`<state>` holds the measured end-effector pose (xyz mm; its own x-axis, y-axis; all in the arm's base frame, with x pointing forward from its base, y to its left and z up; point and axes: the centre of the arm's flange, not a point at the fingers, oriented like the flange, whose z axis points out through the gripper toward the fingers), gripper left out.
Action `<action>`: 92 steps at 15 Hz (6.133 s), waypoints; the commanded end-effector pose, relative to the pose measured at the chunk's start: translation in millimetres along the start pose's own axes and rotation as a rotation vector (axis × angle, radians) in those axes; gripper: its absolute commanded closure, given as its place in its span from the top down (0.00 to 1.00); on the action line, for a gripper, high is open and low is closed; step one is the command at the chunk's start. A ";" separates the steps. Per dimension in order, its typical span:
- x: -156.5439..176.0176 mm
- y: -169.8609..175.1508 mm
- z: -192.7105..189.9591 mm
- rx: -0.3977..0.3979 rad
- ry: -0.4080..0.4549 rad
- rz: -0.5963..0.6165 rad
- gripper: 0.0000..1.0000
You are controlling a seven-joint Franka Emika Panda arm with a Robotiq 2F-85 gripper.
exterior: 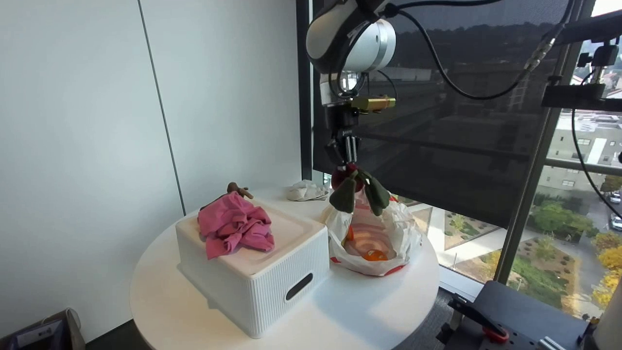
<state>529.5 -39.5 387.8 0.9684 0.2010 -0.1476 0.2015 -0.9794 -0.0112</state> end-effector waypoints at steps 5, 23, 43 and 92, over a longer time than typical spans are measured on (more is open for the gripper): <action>-1.9 -115.2 54.2 0.111 0.248 -0.296 0.08; 37.7 -200.3 136.7 -0.031 0.626 -0.519 0.08; 25.5 -31.9 64.2 -0.101 0.623 -0.172 1.00; -41.5 62.1 288.4 -0.068 0.134 0.192 0.66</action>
<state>459.2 -117.1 110.0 0.9995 0.0042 -0.0303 0.0062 -0.9979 0.0648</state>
